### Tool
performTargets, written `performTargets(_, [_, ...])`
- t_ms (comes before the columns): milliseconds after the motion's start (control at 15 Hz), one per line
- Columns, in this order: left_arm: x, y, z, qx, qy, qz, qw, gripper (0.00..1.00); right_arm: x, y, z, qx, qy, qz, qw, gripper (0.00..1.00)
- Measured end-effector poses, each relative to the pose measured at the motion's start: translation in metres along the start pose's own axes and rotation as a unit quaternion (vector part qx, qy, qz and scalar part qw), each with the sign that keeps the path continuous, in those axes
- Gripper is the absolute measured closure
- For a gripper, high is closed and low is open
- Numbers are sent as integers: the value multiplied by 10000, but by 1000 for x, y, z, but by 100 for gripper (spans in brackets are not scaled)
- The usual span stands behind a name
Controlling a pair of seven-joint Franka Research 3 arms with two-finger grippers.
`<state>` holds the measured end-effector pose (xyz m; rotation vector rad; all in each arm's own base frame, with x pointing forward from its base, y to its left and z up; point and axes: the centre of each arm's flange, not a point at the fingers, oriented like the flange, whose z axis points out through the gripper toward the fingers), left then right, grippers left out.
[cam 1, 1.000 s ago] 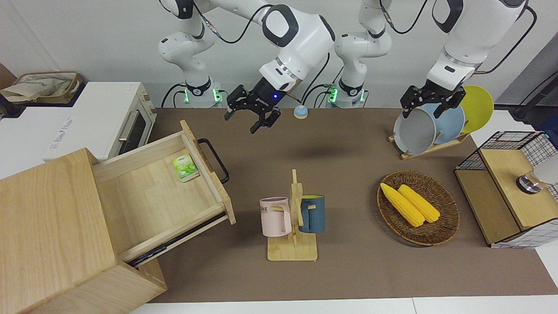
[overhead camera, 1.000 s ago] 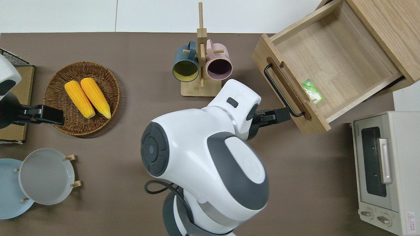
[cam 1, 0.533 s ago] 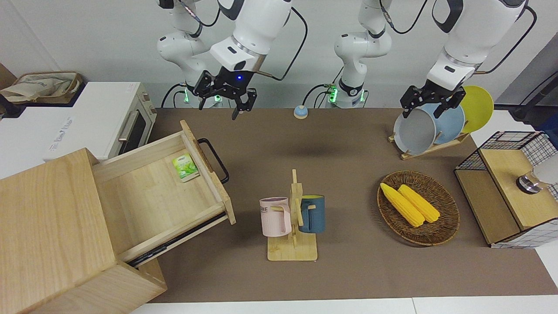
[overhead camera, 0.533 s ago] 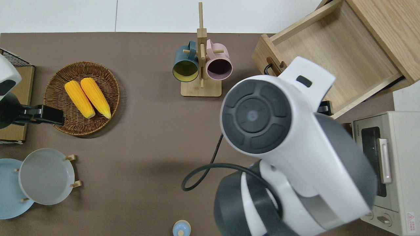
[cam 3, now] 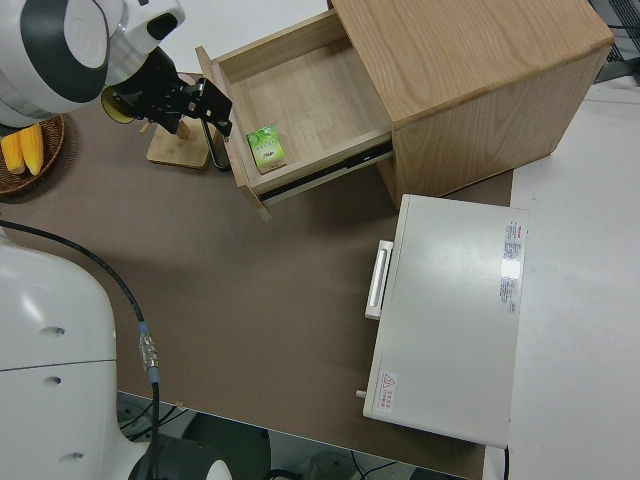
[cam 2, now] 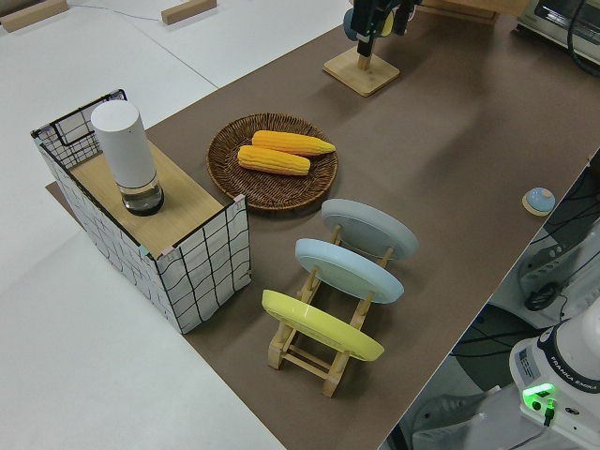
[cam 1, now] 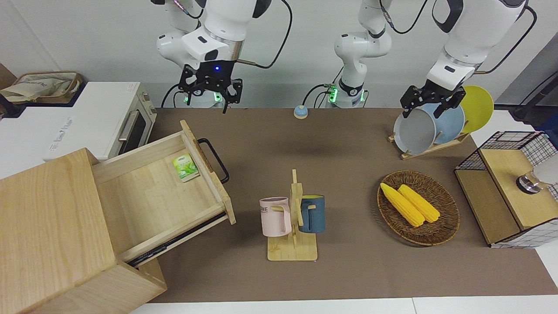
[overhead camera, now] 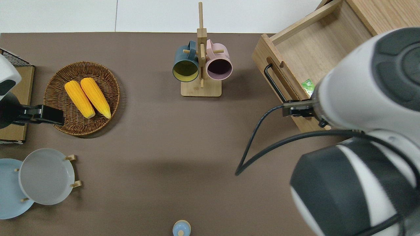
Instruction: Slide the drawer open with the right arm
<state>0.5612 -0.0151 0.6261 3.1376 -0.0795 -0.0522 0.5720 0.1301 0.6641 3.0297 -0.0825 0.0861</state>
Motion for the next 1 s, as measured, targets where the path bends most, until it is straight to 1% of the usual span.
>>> performTargets(67, [0, 0, 0, 0, 0, 0, 10000, 0, 5, 18, 3, 129, -52, -1, 9999, 1])
performTargets(133, [0, 0, 0, 0, 0, 0, 10000, 0, 10, 33, 6, 230, -62, 6, 9997, 1])
performTargets(200, [0, 0, 0, 0, 0, 0, 10000, 0, 15, 47, 9, 331, -29, -21, 9994, 1])
performTargets(333, [0, 0, 0, 0, 0, 0, 10000, 0, 23, 68, 23, 438, -58, -57, 9990, 1])
performTargets(467, [0, 0, 0, 0, 0, 0, 10000, 0, 28, 75, 37, 447, -99, -31, 9989, 1])
performTargets(667, [0, 0, 0, 0, 0, 0, 10000, 0, 31, 77, 49, 456, -161, -15, 9988, 1])
performTargets(1000, [0, 0, 0, 0, 0, 0, 10000, 0, 32, 75, 52, 462, -181, -31, 9988, 1])
